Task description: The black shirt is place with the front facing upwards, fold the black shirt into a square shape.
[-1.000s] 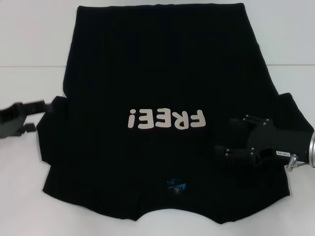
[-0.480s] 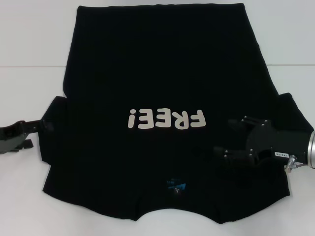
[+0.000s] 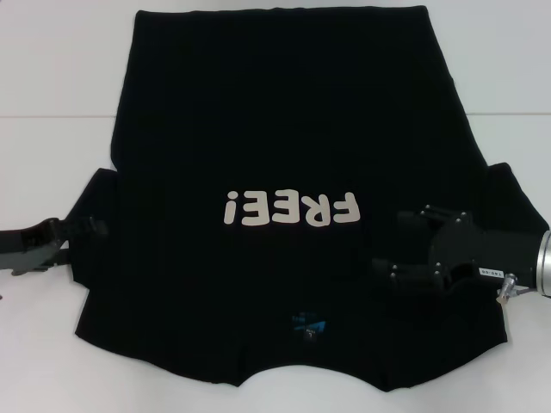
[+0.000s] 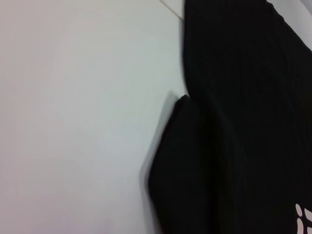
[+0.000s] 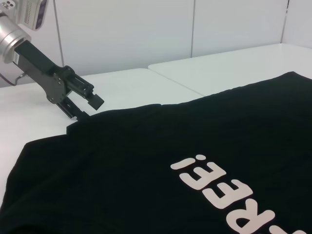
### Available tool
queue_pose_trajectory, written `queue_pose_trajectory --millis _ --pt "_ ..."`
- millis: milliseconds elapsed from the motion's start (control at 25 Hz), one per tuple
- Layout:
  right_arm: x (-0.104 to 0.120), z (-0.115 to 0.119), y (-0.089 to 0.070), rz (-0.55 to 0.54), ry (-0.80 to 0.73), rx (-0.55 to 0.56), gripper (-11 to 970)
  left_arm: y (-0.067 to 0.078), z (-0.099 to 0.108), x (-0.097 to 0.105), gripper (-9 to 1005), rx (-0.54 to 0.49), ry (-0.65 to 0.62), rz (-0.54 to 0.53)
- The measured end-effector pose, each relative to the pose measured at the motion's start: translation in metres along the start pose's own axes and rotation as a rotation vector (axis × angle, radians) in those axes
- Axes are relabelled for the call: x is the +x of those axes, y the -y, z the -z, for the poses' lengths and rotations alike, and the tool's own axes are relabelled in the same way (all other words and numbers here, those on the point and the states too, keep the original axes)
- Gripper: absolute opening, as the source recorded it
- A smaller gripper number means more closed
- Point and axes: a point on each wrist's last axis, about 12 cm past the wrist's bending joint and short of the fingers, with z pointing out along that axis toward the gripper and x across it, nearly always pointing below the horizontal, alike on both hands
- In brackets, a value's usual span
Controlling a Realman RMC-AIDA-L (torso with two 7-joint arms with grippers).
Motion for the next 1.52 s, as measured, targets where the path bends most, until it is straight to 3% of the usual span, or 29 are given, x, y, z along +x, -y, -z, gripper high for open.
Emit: queue_pose_trajectory --millis 640,880,1080,1200,1400,1520 --pt "0.0002 0.0001 -0.0014 -0.003 0.004 -0.009 876 0.0086 -0.0093 0.0008 871 -0.015 -0.035 -0.054" --pt "0.0000 0.0002 -0.0020 -0.004 0.006 -0.014 871 0.0077 -0.0094 -0.0009 664 -0.026 -0.023 -0.052" --pt "0.0000 0.0002 -0.0020 -0.004 0.006 -0.014 868 0.0078 -0.0092 -0.0016 423 -0.027 -0.020 -0.050" --pt "0.0000 0.0001 -0.0021 -0.004 0.006 -0.014 866 0.0076 -0.0086 -0.0027 185 -0.027 -0.015 -0.048" --pt "0.0000 0.0002 -0.0021 -0.004 0.006 -0.014 862 0.0046 -0.0045 -0.0057 3 -0.033 0.010 -0.042" --pt "0.0000 0.0002 -0.0021 -0.004 0.006 -0.014 860 0.0010 -0.0002 -0.0070 4 -0.039 0.033 -0.033"
